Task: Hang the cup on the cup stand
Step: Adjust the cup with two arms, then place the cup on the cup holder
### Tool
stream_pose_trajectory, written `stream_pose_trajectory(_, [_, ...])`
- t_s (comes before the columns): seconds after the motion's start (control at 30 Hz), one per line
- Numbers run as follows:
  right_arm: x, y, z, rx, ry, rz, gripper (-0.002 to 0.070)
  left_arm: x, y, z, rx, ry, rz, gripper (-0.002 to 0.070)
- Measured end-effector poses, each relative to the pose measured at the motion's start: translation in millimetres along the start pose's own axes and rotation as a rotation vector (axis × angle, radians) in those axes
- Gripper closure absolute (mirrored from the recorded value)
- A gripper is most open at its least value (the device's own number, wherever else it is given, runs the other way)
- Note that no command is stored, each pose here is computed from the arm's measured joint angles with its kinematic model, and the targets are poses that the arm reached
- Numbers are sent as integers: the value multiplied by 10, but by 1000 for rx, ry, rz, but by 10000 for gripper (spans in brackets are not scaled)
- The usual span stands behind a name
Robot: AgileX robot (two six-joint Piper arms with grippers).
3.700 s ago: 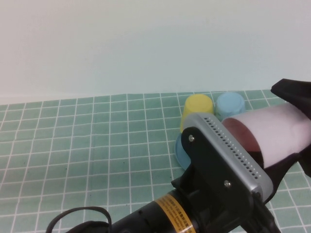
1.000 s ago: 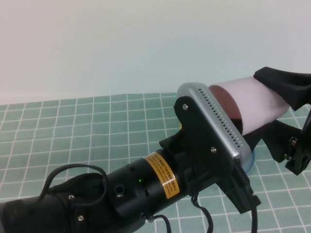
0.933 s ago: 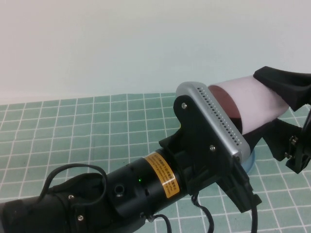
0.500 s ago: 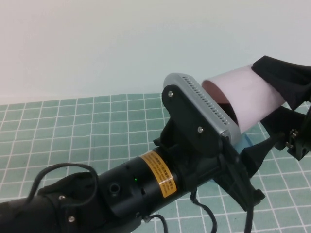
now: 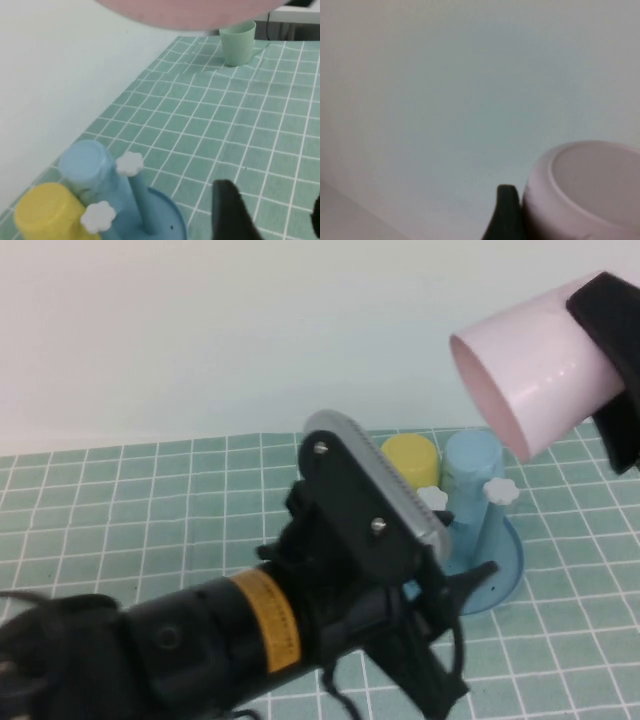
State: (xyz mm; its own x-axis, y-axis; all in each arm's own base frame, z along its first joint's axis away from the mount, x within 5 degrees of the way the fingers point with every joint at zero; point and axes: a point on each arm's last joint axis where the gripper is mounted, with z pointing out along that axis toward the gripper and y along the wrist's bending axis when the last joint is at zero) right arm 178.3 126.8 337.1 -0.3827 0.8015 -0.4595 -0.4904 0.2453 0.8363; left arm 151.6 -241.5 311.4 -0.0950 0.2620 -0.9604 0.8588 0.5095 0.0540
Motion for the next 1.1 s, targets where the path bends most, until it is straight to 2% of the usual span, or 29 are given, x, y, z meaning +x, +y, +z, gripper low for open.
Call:
stream_pose_trajectory(0.17, [20,-25,-1,24,26,-282,107,-17,24,-210,-22,87,33,442])
stream_pose_trajectory(0.37, [126,-193,-30,157,208,-690,107,-14,68,-543,-63,213,64,616])
stream_pose_trajectory(0.47, [158,-251,-50,186,288,-860,108,8,104,-716,-90,288,137,657])
stream_pose_trajectory(0.57, [167,-267,-57,179,322,-996,108,1,142,-847,-123,315,191,669])
stream_pose_trajectory(0.73, [211,-342,43,182,365,-1092,108,13,202,-902,-193,343,171,673])
stream_pose_trajectory(0.93, [302,-509,358,215,421,-1110,108,55,225,-918,-221,392,146,675])
stream_pose_trajectory(1.1, [404,-753,602,287,459,-1091,108,77,251,-934,-255,419,126,675])
